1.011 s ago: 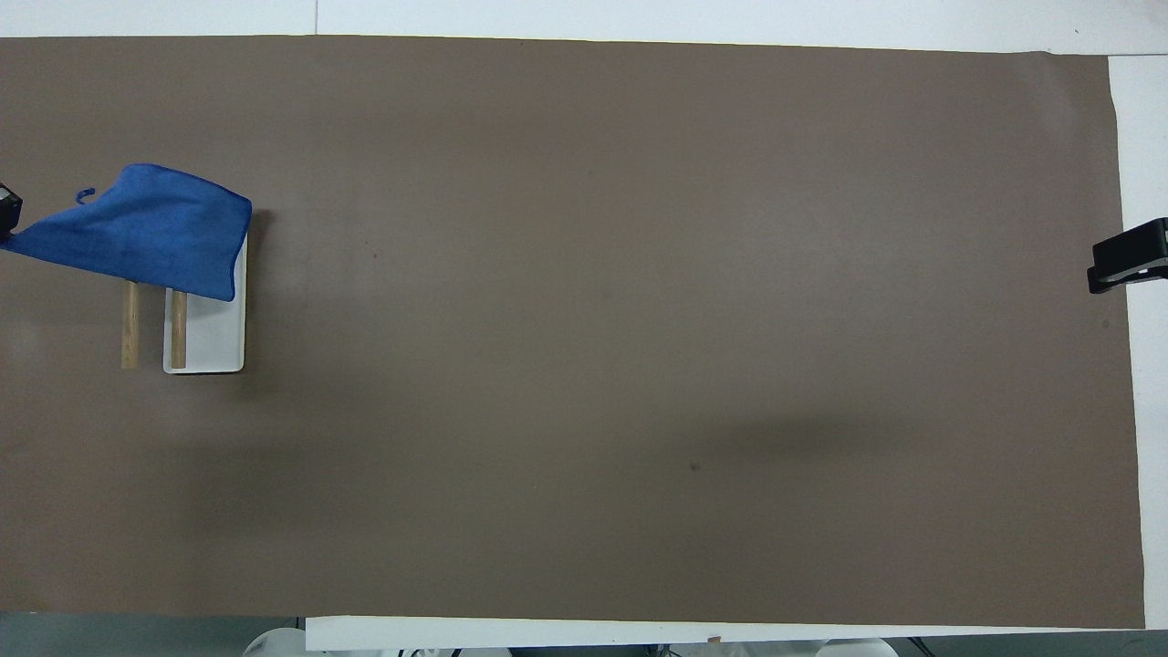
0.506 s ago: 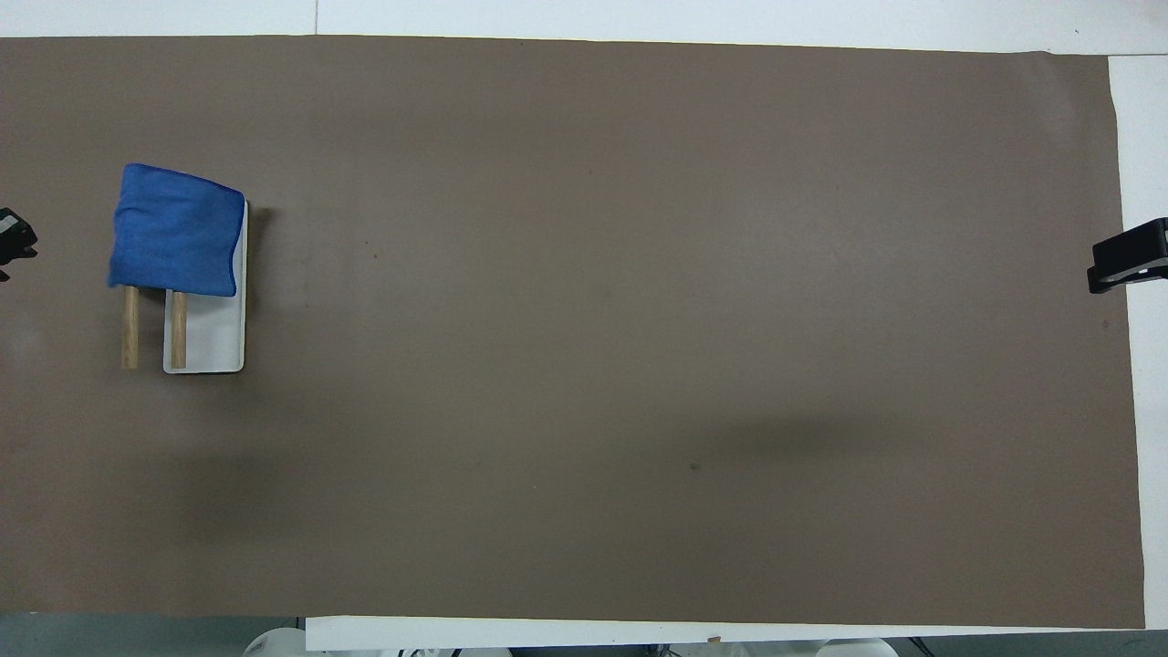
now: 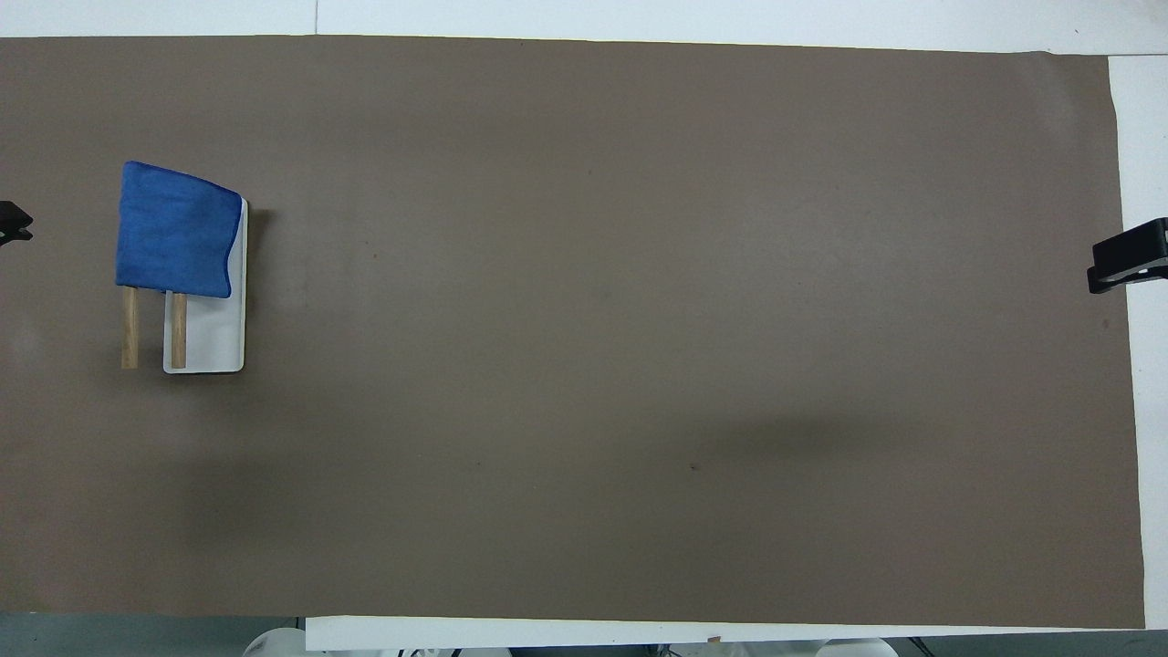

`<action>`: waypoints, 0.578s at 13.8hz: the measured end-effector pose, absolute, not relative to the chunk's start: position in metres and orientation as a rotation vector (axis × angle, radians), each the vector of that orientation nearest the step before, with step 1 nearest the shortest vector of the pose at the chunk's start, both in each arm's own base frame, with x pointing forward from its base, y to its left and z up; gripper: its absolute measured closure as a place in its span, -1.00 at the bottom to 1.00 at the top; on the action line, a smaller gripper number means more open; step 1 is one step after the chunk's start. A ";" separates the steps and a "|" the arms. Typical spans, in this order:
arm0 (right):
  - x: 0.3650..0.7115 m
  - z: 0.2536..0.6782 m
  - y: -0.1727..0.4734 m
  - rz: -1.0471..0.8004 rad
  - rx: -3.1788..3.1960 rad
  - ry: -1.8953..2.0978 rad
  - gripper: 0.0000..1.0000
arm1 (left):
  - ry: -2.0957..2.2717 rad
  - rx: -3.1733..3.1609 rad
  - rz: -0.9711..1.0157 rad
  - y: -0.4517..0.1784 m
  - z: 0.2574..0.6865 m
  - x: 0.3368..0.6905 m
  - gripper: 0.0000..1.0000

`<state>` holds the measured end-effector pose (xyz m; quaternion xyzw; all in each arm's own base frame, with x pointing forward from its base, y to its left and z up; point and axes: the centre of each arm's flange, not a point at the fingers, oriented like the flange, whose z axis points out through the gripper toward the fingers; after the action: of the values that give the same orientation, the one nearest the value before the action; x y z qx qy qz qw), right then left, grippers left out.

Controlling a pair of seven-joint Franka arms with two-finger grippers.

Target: Right arm passes towel to left arm to hang

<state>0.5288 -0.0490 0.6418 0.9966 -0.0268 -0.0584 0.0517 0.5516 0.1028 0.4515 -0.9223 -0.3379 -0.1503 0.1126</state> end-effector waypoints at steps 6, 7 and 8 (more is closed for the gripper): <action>0.529 0.642 -0.049 -0.178 3.032 -0.082 -1.00 | -0.741 -2.859 -0.098 0.034 0.534 0.546 -1.00; 0.529 0.642 -0.049 -0.178 3.032 -0.082 -1.00 | -0.673 -2.875 -0.058 0.020 0.548 0.543 -1.00; 0.529 0.642 -0.049 -0.178 3.032 -0.082 -1.00 | -0.615 -2.886 -0.017 0.002 0.564 0.539 -1.00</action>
<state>0.5288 -0.0490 0.6418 0.9966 -0.0268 -0.0584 0.0517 0.5394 0.0016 0.5639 -0.9736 -0.2075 -0.0059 0.0950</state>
